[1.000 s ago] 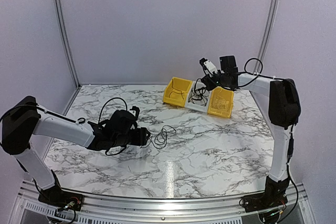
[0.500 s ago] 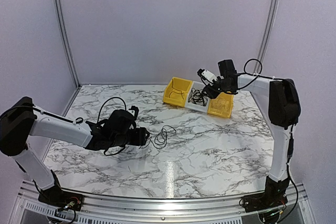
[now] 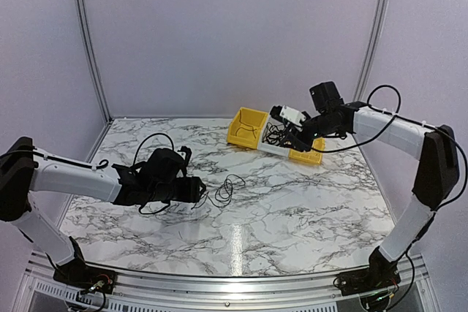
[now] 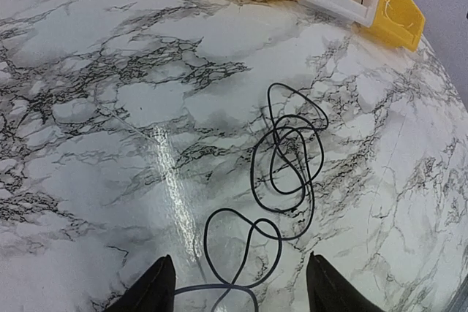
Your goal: Untangle the cables
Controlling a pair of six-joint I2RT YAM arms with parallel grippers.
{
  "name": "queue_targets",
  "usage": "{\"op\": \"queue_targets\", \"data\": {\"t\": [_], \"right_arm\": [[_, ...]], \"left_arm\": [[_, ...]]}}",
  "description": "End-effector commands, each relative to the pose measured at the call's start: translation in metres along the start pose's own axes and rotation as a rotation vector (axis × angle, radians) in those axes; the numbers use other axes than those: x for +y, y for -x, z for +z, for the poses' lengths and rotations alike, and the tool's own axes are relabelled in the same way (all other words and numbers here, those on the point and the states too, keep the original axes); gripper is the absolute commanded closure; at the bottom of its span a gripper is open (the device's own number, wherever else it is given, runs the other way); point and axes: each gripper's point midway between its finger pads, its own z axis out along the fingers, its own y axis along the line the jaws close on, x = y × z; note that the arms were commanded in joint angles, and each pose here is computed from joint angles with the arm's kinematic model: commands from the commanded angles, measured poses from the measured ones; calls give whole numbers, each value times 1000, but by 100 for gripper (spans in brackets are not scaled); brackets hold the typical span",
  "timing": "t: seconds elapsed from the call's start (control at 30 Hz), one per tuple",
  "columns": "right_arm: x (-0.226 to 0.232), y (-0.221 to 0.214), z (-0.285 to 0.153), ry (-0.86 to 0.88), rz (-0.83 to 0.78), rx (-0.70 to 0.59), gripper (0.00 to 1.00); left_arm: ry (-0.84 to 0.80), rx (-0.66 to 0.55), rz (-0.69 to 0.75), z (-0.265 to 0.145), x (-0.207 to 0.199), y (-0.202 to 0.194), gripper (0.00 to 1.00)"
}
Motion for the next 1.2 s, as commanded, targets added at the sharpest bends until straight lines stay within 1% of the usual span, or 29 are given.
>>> {"op": "queue_targets", "data": {"t": [0.0,0.13,0.2,0.3,0.33,0.5,0.67,0.77,0.87,1.0,1.17], "right_arm": [[87,29,18,230,-103,-103,55],[136,54,37,364,-88,-132,55],[153,66,42,425,-75,-161,54],[173,78,52,475,-80,-185,53],[176,81,55,483,-85,-191,52],[183,102,62,506,-100,-261,47],[188,135,59,523,-125,-371,38],[194,154,53,569,-143,-435,33],[204,169,49,617,-150,-482,30],[218,182,49,665,-149,-514,28],[226,205,40,708,-98,-579,28]], "left_arm": [[-41,42,-48,-7,-9,-1,42],[-95,52,-83,-11,-18,-3,67],[-121,42,-88,-16,-23,2,83],[-147,13,-93,-27,-28,12,97],[-153,1,-96,-31,-30,16,100],[-198,-88,-96,-62,-38,45,100],[-244,-168,-102,-91,-47,73,100],[-258,-210,-99,-107,-51,88,100],[-268,-263,-102,-122,-55,106,100],[-294,-330,-113,-142,-63,132,100],[-340,-398,-115,-164,-81,165,100]]}}
